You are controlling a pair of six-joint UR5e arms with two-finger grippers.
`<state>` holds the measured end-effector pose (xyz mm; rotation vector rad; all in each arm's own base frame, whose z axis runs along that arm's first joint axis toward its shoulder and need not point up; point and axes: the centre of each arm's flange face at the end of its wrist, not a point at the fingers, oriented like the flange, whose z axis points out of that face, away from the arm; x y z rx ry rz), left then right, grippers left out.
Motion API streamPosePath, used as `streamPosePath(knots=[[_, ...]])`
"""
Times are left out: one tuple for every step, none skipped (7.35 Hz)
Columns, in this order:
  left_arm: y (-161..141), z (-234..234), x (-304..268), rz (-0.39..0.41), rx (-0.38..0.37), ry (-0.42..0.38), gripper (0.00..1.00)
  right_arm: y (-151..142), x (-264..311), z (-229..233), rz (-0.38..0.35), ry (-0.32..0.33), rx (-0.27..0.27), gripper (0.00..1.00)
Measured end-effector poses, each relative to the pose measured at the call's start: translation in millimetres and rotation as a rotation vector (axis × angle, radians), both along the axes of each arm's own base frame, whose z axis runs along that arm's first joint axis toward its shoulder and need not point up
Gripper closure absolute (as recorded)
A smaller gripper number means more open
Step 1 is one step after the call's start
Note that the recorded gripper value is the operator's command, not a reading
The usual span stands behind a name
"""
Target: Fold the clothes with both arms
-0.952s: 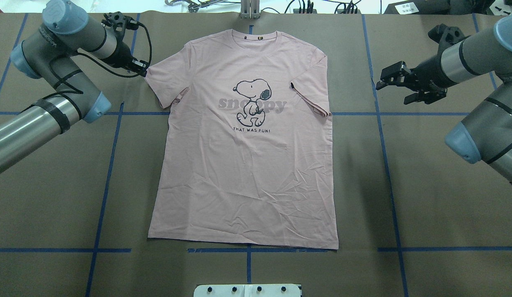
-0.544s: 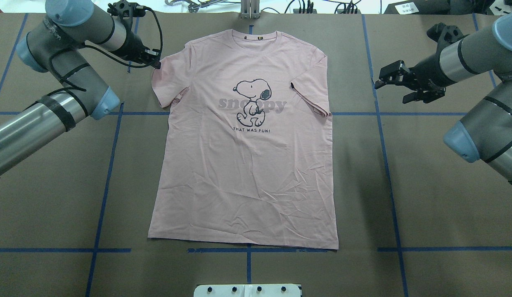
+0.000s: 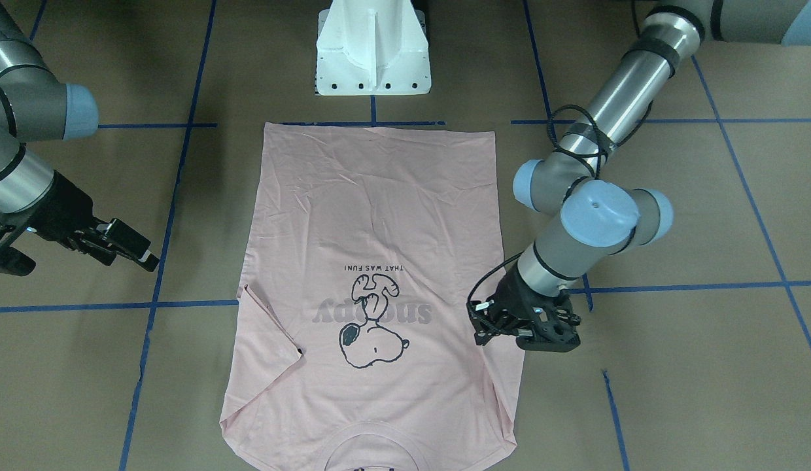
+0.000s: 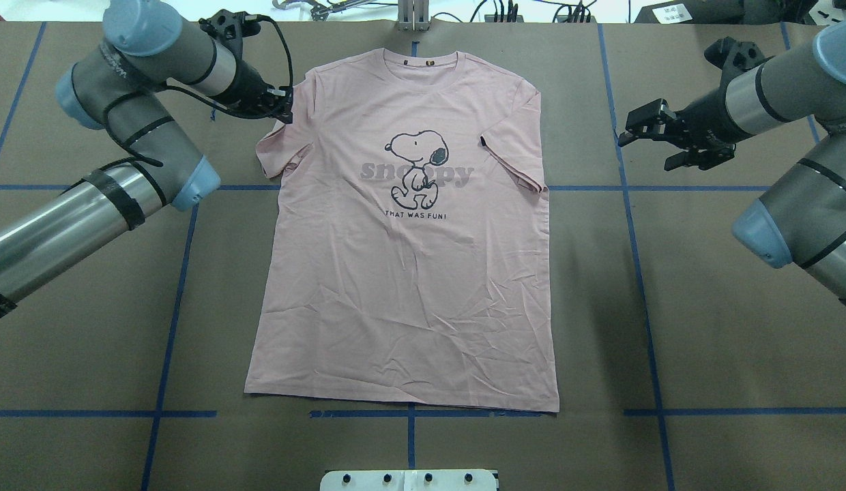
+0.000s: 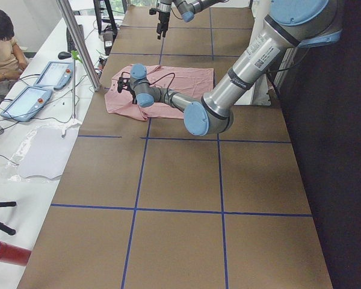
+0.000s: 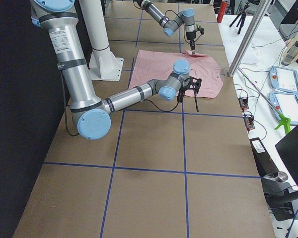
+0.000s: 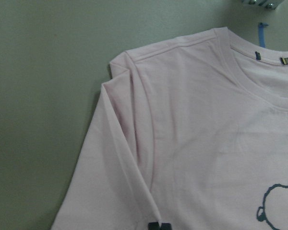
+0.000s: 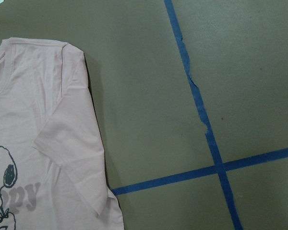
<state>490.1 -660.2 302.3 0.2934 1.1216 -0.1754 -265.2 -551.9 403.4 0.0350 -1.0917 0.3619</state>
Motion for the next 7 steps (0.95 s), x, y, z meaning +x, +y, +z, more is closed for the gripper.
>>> streamPosePath(knots=[[-2.0,-4.8,14.9,-0.033,-0.006,-0.01,1.0,0.1,-0.2,0.2,0.0,0.0,0.0,0.0],[-7.8,-8.5,24.0,-0.061,-0.006,-0.023,1.0,0.2,-0.3,0.1,0.0,0.0,0.0,0.0],[-15.7,-13.1,31.1,-0.086,-0.003,-0.034,1.0,0.1,-0.5,-0.2,-0.001,0.0,0.0,0.0],[-22.8,-14.1,36.3,-0.107,0.004,-0.04,1.0,-0.2,-0.7,-0.8,-0.001,0.0,0.001,0.0],[-26.9,-11.9,38.3,-0.121,0.011,-0.042,1.0,-0.4,-0.9,-1.3,-0.001,-0.001,0.002,0.0],[-29.7,-7.9,38.8,-0.136,0.014,-0.049,0.9,-0.5,-0.9,-1.5,0.0,-0.001,0.002,0.0],[-32.5,-3.0,38.4,-0.155,0.018,-0.059,0.55,-0.3,-0.6,-1.6,0.001,0.0,0.003,0.0]])
